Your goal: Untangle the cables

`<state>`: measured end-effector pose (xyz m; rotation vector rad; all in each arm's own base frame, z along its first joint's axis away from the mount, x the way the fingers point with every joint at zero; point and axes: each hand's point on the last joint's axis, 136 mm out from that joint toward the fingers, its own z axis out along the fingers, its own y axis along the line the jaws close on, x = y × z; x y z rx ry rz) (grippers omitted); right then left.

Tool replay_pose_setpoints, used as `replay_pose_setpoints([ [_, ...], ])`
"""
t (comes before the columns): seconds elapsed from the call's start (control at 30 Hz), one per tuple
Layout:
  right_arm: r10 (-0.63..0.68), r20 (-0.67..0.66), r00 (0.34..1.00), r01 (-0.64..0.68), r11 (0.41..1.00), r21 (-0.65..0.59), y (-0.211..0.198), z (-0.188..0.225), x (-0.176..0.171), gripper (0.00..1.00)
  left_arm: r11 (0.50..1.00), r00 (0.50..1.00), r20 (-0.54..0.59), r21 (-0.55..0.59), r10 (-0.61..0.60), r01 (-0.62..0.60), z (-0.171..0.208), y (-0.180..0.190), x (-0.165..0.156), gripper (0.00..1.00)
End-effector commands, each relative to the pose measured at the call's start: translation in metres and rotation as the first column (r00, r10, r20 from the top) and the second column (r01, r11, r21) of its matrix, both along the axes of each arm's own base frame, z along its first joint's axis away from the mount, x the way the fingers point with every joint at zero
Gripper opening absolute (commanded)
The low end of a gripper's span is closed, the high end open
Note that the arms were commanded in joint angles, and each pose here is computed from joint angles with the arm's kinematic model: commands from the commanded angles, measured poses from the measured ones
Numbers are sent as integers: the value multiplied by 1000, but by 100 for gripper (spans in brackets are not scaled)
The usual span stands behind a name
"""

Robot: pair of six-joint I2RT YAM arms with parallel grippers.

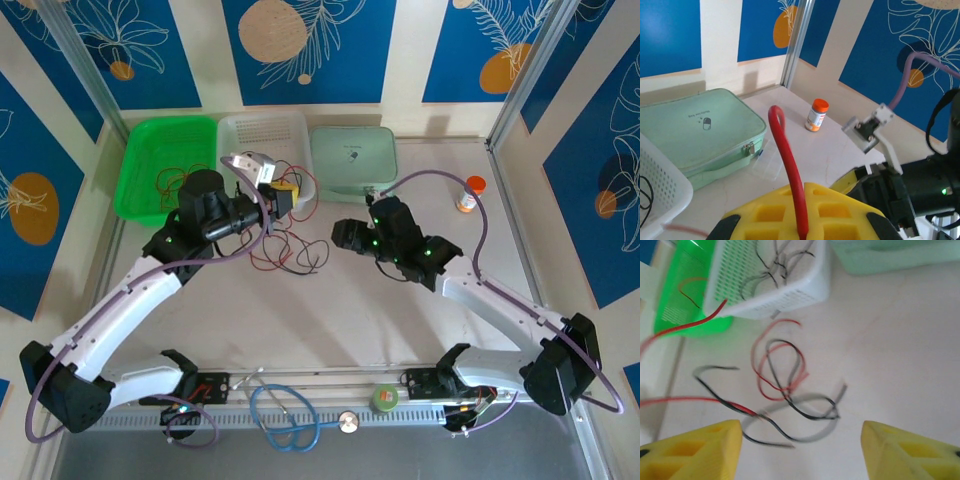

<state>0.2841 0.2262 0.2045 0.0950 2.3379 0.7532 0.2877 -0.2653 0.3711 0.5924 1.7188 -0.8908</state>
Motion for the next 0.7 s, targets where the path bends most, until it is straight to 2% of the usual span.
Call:
replay_pose_setpoints([
  [0.0, -15, -34, 999, 18, 996, 86, -2, -6, -8, 69, 998, 999, 35, -46, 34, -32, 31, 7, -3, 0],
  [0.27, 23, -112, 993, 1, 978, 206, 17, -38, -12, 75, 996, 996, 64, -71, 57, -52, 52, 13, -5, 0],
  [0.53, 50, -143, 988, -8, 960, 281, 40, -51, 2, 74, 994, 994, 88, -90, 64, -56, 64, 17, -10, 0],
  [0.67, 70, -157, 985, -19, 953, 302, 52, -56, 8, 70, 994, 994, 93, -95, 64, -55, 67, 18, -12, 0],
])
